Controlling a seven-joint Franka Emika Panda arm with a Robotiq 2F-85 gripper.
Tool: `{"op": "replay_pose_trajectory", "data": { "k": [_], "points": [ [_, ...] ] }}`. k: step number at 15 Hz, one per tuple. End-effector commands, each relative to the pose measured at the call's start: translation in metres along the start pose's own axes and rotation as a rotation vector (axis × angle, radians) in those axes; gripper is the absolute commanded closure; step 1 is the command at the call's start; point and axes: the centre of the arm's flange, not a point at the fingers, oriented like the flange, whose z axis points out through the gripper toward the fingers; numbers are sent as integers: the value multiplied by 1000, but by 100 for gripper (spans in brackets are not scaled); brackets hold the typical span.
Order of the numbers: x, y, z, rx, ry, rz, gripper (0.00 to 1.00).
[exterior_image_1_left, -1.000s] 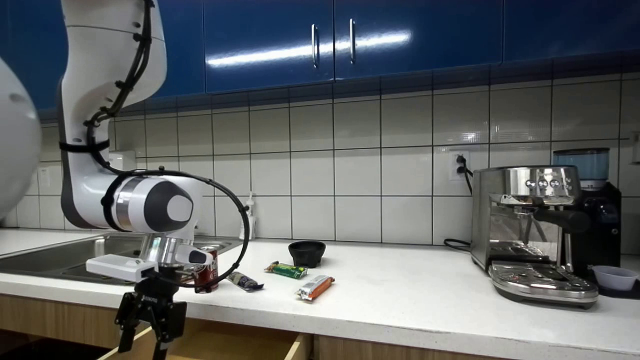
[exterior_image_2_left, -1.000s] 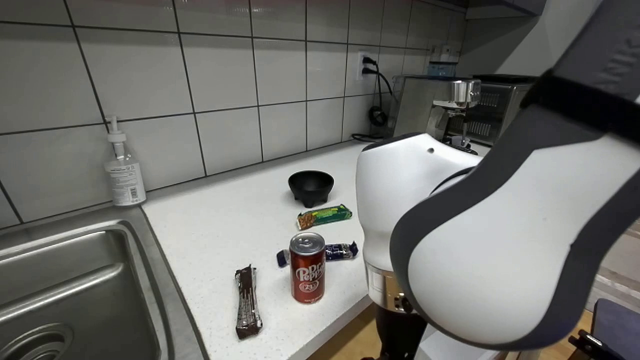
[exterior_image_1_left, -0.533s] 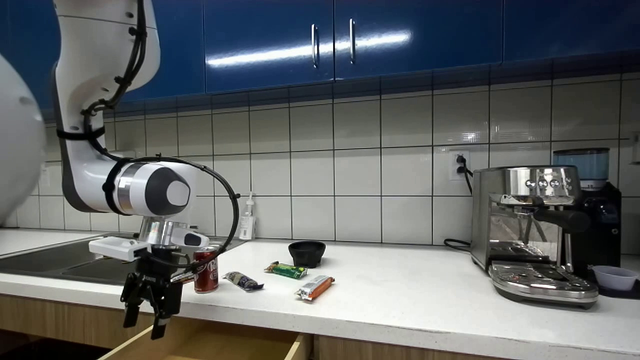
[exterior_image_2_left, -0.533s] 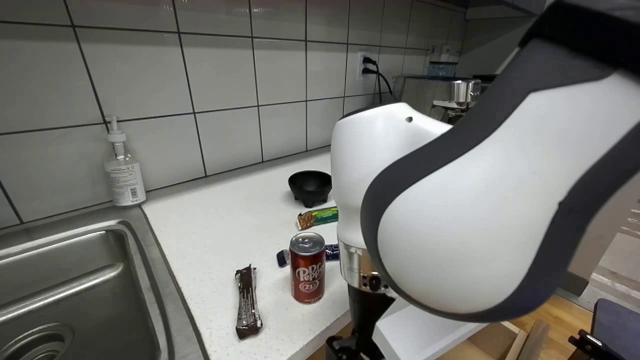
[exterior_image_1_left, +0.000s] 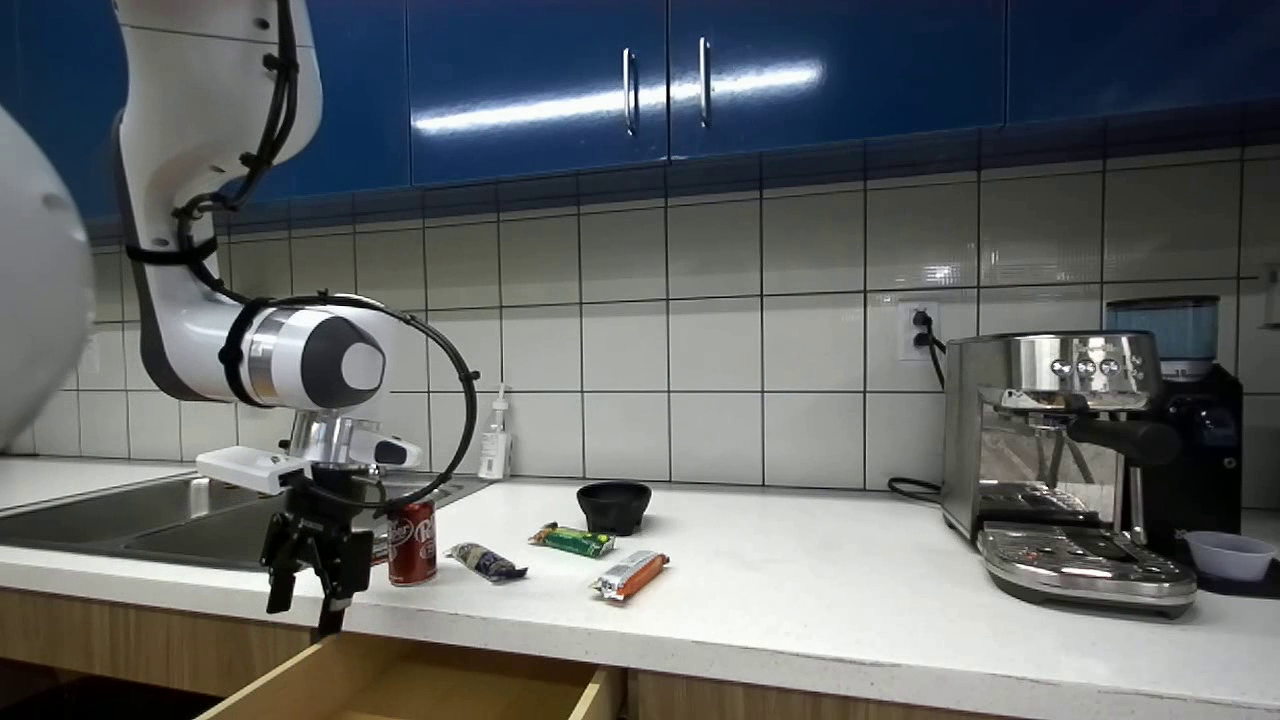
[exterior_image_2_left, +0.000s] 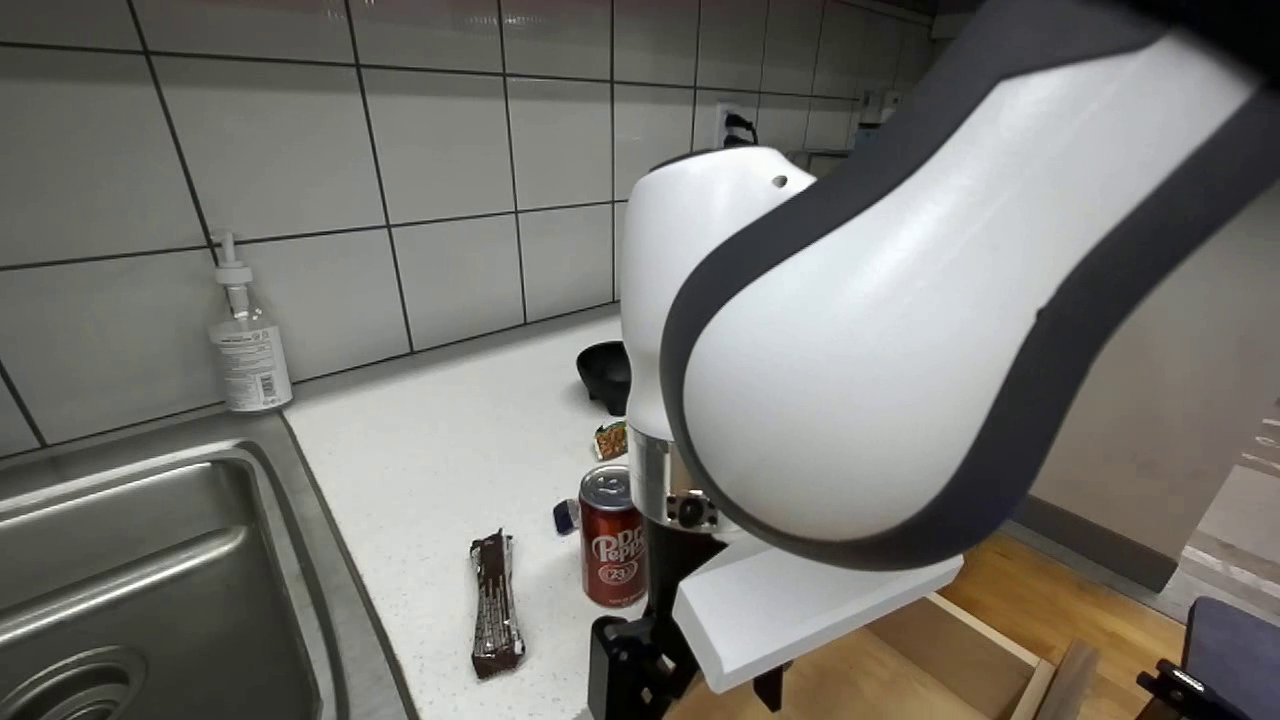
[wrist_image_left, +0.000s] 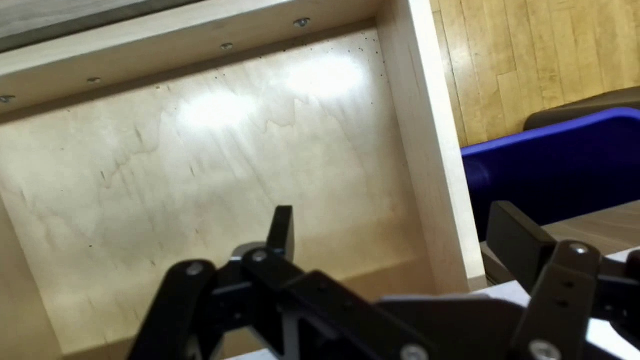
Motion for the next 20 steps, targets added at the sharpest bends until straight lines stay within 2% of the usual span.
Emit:
{"op": "replay_pose_trajectory", "data": {
  "k": [1,20],
  "points": [
    [7,-19,-17,-8,14,1,0],
    [24,-90,-33,-34,151,-97,0]
  ]
}}
